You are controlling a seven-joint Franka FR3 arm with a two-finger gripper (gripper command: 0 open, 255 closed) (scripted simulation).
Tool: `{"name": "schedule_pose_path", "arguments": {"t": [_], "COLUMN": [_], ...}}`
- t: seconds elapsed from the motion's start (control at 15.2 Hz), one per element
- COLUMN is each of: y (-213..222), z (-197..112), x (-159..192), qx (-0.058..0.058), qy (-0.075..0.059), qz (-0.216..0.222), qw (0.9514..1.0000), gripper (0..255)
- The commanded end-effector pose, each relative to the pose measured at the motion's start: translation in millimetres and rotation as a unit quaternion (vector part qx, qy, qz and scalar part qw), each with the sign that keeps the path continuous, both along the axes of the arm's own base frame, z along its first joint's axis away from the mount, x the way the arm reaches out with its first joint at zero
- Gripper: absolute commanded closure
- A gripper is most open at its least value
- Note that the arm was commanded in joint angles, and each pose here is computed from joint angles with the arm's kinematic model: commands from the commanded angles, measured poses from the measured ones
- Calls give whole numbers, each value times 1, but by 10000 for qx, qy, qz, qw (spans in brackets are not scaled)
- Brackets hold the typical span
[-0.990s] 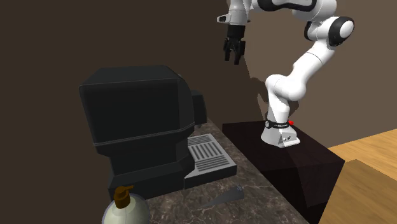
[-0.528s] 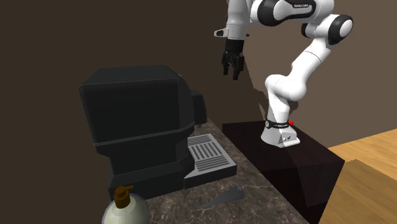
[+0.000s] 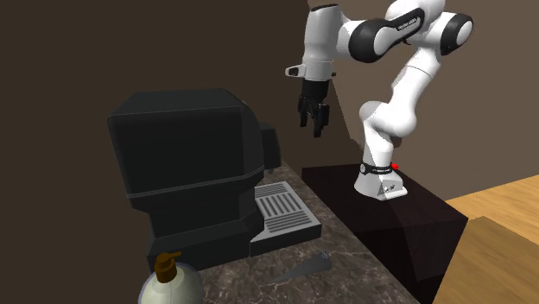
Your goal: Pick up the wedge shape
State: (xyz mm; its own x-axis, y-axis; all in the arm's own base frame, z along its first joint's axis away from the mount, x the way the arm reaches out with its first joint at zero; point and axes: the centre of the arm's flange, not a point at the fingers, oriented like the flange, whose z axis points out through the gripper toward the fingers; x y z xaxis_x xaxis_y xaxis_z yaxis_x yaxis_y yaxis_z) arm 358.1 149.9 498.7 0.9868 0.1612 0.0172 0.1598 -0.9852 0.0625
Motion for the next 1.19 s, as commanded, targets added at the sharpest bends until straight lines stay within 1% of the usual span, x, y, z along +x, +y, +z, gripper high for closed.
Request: {"name": "schedule_pose_path", "arguments": {"t": [0.0, 1.12], "y": [17, 173], "z": [-17, -166], "x": [6, 68], "qx": [10, 57], "qy": [16, 199], "qz": [-15, -96], "qw": [10000, 9997], "gripper": [0, 0]}}
